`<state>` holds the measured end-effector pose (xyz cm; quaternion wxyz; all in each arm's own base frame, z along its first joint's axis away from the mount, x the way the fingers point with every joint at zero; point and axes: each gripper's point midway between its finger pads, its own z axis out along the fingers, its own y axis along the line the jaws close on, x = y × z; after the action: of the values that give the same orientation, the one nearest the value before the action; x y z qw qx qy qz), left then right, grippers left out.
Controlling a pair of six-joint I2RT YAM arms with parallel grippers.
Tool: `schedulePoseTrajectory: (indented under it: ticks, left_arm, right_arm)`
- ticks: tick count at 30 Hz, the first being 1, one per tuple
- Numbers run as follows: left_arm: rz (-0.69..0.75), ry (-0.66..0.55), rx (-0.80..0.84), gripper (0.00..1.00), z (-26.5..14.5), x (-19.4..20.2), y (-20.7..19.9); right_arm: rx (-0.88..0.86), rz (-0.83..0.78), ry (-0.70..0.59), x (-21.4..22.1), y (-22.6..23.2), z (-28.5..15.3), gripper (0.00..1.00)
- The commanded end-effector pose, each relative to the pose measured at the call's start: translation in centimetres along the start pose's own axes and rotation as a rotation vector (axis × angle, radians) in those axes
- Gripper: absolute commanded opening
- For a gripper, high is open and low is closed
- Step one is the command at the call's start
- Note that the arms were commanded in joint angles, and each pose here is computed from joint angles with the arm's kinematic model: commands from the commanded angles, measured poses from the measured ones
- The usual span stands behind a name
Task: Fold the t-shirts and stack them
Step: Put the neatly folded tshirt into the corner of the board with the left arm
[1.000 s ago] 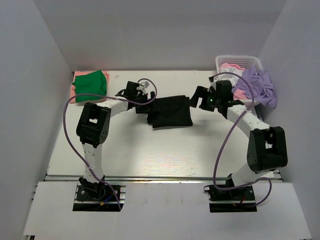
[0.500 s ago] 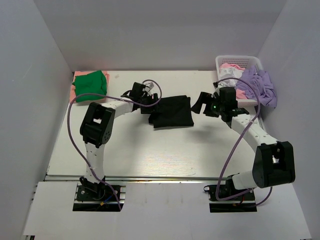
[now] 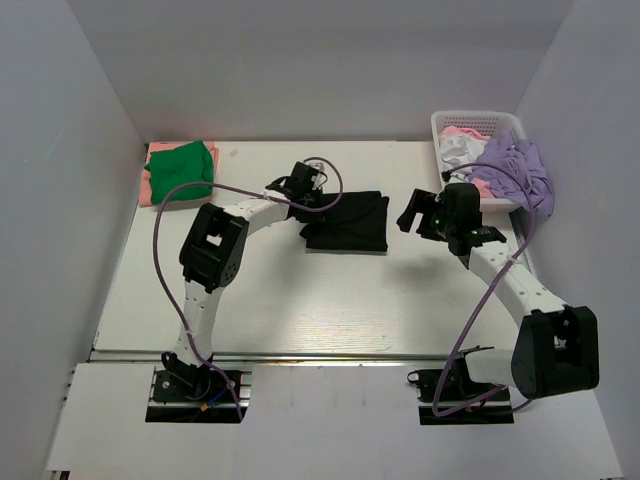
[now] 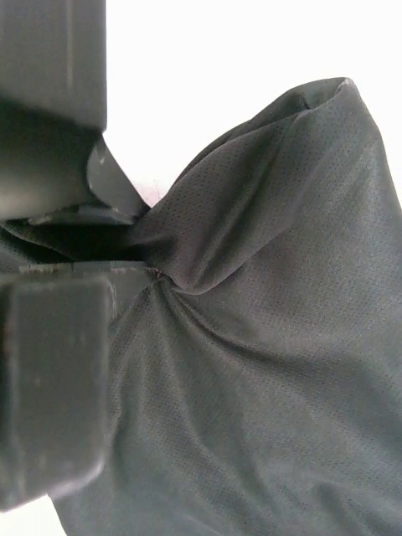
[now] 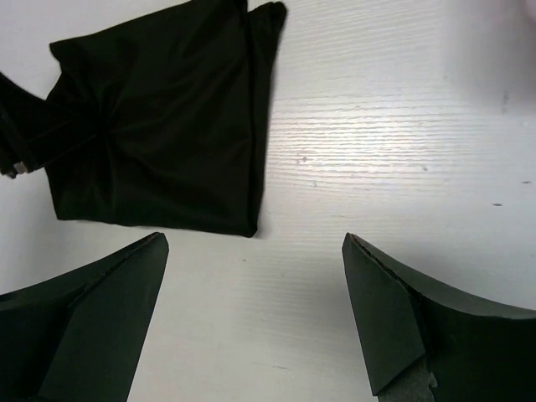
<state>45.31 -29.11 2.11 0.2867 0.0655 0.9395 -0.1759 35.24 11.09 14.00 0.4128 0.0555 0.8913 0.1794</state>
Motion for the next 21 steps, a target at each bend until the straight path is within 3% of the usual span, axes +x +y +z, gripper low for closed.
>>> schedulePoseTrajectory:
  ticks: [1, 2, 4, 12, 18, 21]
  left_arm:
    - [0.040, 0.145, -0.134, 0.22, 1.0, 4.9, 2.9]
    - [0.056, 0.114, -0.147, 0.09, 0.7, 4.0, 3.0]
    - [0.125, 0.075, -0.152, 0.00, 0.0, 3.1, 3.3]
    - [0.359, -0.285, -0.011, 0.00, -8.7, -7.3, 0.7]
    - [0.457, -0.376, -0.081, 0.00, -11.5, -11.3, 3.5]
    - [0.502, -0.347, -0.085, 0.00, -12.1, -12.7, 5.1]
  right_arm:
    - [0.098, 0.015, -0.058, -0.7, -1.9, -0.8, 0.90]
    - [0.110, 0.021, -0.070, -0.8, -2.0, -0.9, 0.90]
    - [0.156, 0.019, -0.100, -0.6, -3.0, -1.6, 0.90]
    - [0.246, 0.011, -0.237, -1.5, -5.2, -4.1, 0.90]
    - [0.306, 0.018, -0.280, -0.8, -6.7, -5.1, 0.90]
    - [0.321, 0.023, -0.302, -0.6, -7.2, -5.3, 0.90]
